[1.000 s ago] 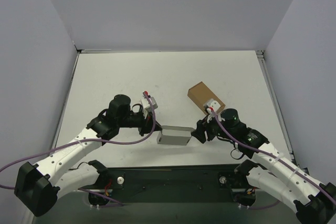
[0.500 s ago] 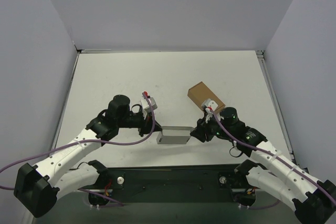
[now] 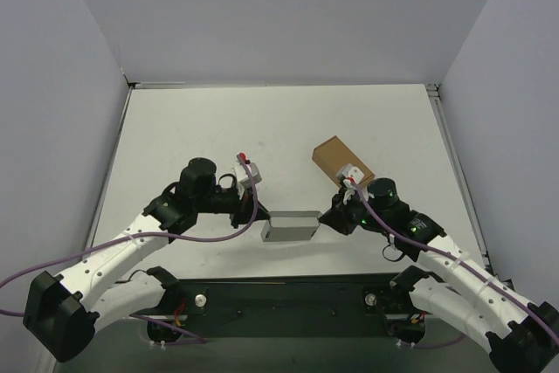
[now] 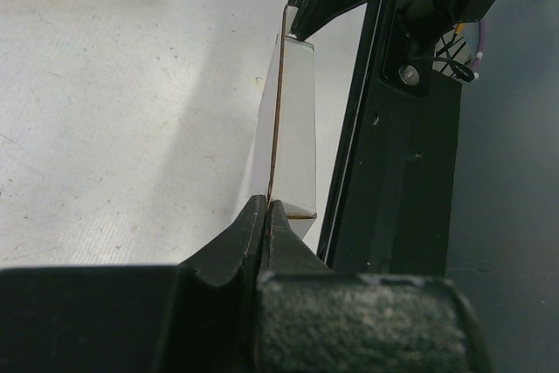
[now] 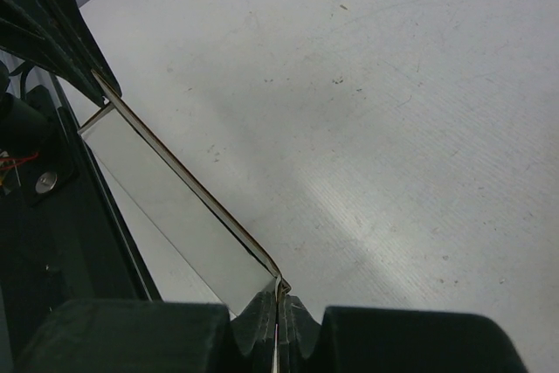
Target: Fold the paper box
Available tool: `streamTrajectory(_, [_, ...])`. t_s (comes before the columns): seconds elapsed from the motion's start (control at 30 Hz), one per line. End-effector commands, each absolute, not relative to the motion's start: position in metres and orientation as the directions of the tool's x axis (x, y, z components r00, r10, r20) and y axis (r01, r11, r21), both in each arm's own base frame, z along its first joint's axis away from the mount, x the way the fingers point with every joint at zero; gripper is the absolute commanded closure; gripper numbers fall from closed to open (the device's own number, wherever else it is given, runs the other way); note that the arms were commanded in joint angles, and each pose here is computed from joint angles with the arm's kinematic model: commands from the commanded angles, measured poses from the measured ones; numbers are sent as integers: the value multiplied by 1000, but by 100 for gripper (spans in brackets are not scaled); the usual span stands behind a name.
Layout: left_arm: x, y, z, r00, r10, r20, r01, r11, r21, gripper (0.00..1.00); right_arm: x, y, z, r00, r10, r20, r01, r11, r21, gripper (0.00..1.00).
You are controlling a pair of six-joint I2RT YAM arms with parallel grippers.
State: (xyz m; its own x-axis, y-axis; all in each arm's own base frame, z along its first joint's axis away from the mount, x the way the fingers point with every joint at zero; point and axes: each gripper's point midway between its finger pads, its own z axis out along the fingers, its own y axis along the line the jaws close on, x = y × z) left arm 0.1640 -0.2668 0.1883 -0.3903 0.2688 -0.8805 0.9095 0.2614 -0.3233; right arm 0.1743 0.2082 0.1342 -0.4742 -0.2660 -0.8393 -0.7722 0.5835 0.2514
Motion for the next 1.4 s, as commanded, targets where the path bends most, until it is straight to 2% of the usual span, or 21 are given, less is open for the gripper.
streamTrajectory(0.0, [164,-273,204,-349,230,-908,929,212,-303,100,174,213,143,-429,-245,-869,-802,547,241,100])
streamTrajectory(0.13, [178,-269,197,-338,244,-909,919,295,-262,100,174,212,145,-418,-239,-877,-802,551,232,100])
streamTrajectory(0.27, [184,-276,188,-318,272,-908,925,297,-235,100,175,214,137,-469,-247,-848,-775,575,262,100])
streamTrajectory(0.4, [191,-285,180,-331,293,-897,923,297,-244,100,184,214,131,-482,-225,-847,-726,643,243,100])
streamTrajectory(0.73, [221,-292,160,-332,311,-890,895,403,-193,100,188,221,122,-493,-145,-858,-607,764,219,100])
streamTrajectory(0.93, [233,-293,148,-340,341,-876,869,471,-154,100,198,216,120,-437,-154,-886,-510,854,103,100])
streamTrajectory(1.1, [233,-292,140,-329,367,-870,862,493,-118,100,199,218,120,-451,-140,-882,-452,887,90,100])
streamTrajectory(1.17, [233,-291,138,-301,387,-871,867,492,-81,100,199,219,118,-461,-133,-877,-445,890,99,94])
streamTrajectory(1.2, [230,-292,137,-288,397,-871,875,479,-71,100,200,217,118,-463,-128,-877,-432,896,98,81])
streamTrajectory(1.27, [224,-292,133,-264,415,-871,890,454,-54,100,199,214,120,-467,-127,-875,-431,897,100,67])
streamTrajectory(1.3, [220,-293,133,-255,421,-871,898,438,-51,100,200,210,122,-467,-118,-876,-421,901,103,56])
streamTrajectory(1.37, [213,-297,133,-234,425,-875,919,390,-57,100,198,206,127,-471,-111,-875,-438,891,123,45])
